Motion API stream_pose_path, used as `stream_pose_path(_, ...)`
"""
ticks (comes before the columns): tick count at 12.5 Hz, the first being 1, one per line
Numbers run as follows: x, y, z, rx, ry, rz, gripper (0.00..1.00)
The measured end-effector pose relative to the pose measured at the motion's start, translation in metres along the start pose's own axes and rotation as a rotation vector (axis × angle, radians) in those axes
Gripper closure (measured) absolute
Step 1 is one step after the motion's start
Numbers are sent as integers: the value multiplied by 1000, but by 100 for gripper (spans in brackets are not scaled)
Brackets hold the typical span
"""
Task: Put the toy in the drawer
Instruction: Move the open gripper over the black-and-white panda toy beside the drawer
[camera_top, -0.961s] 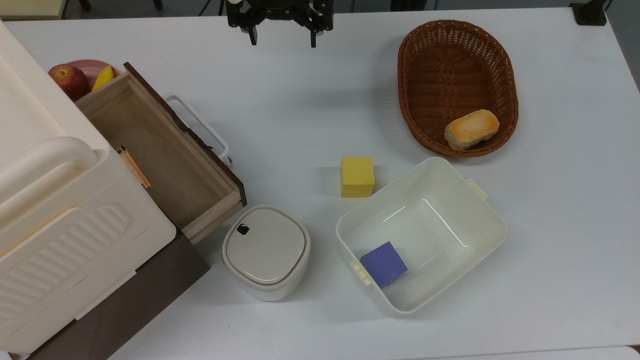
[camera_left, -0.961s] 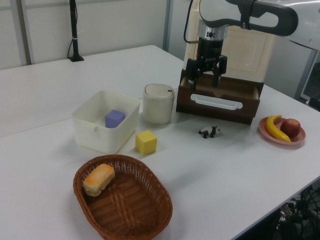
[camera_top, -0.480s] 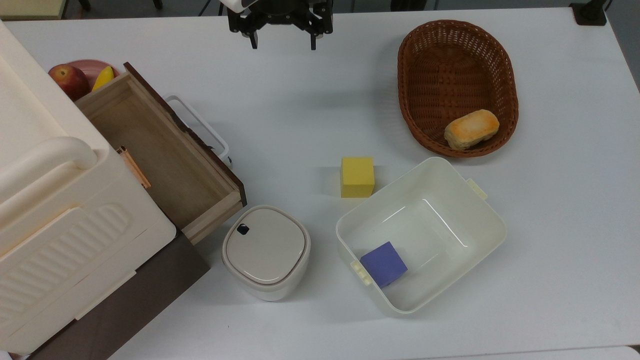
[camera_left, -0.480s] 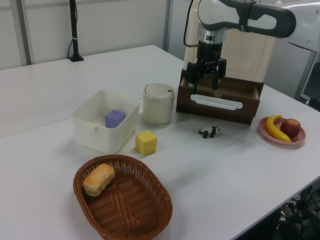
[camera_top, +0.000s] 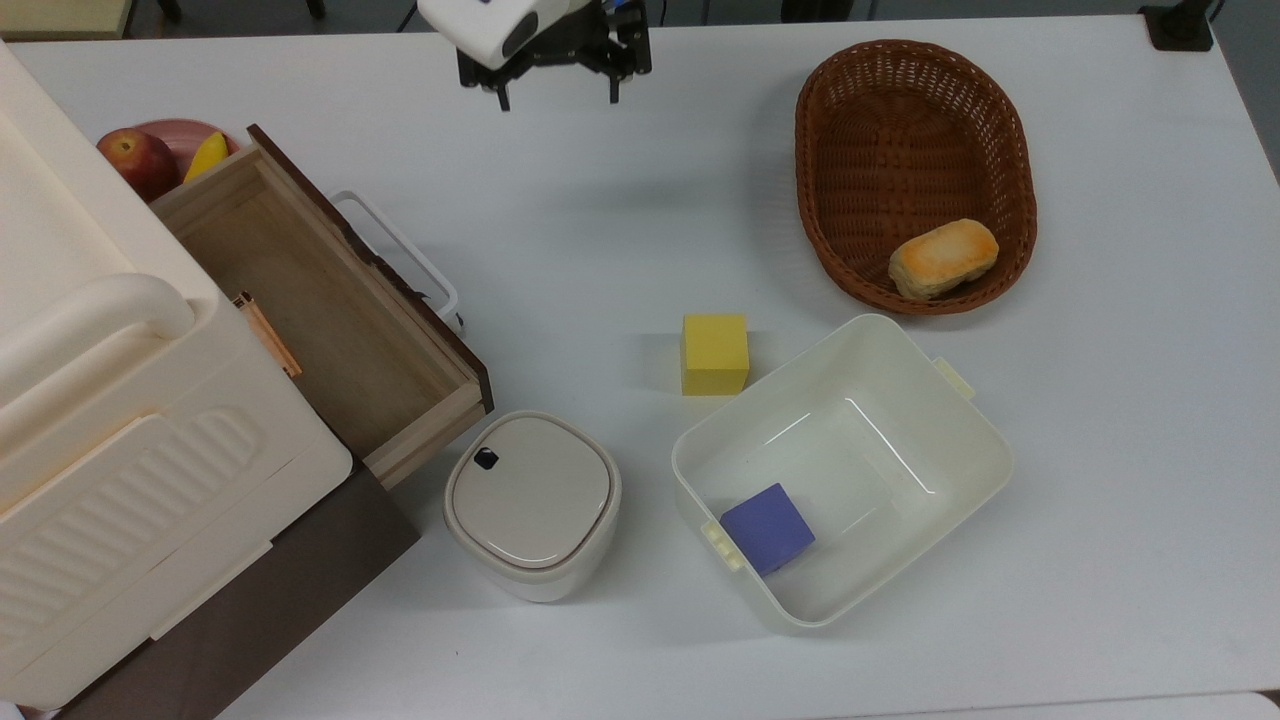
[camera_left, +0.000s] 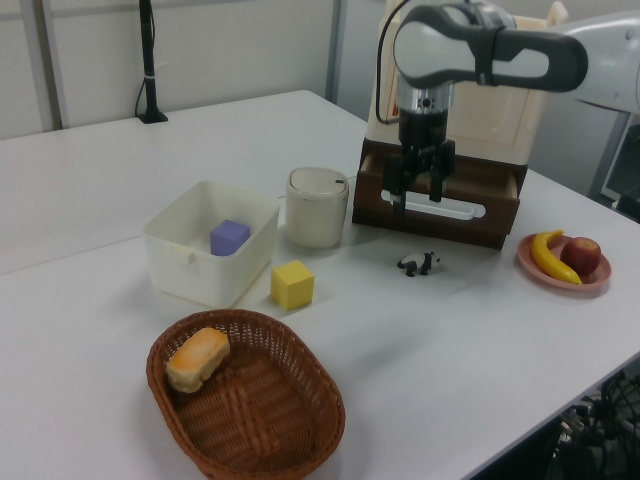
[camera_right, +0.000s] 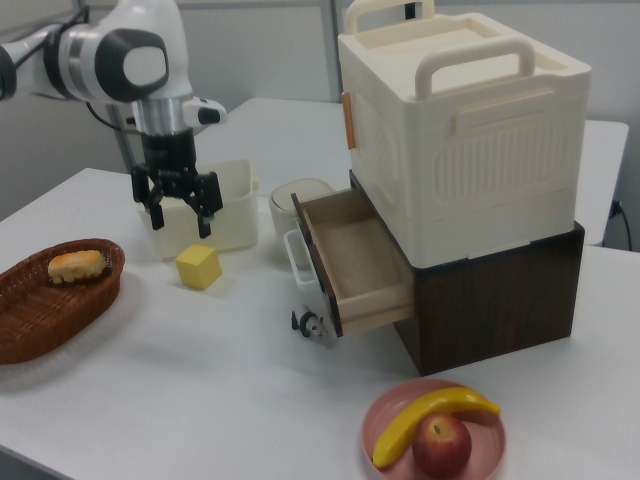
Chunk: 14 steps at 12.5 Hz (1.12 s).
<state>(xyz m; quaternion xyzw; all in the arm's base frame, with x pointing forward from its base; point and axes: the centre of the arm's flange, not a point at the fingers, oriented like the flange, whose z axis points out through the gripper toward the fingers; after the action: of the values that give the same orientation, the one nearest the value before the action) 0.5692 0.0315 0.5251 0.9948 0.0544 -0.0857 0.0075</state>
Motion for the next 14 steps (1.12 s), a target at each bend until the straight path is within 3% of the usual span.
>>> stream_pose_path(7, 17, 54, 99, -136, 193, 19, 4)
stream_pose_path(10, 14, 70, 136, -158, 301, 61, 5)
stream_pose_path(14, 8, 78, 159, -141, 433, 128, 6)
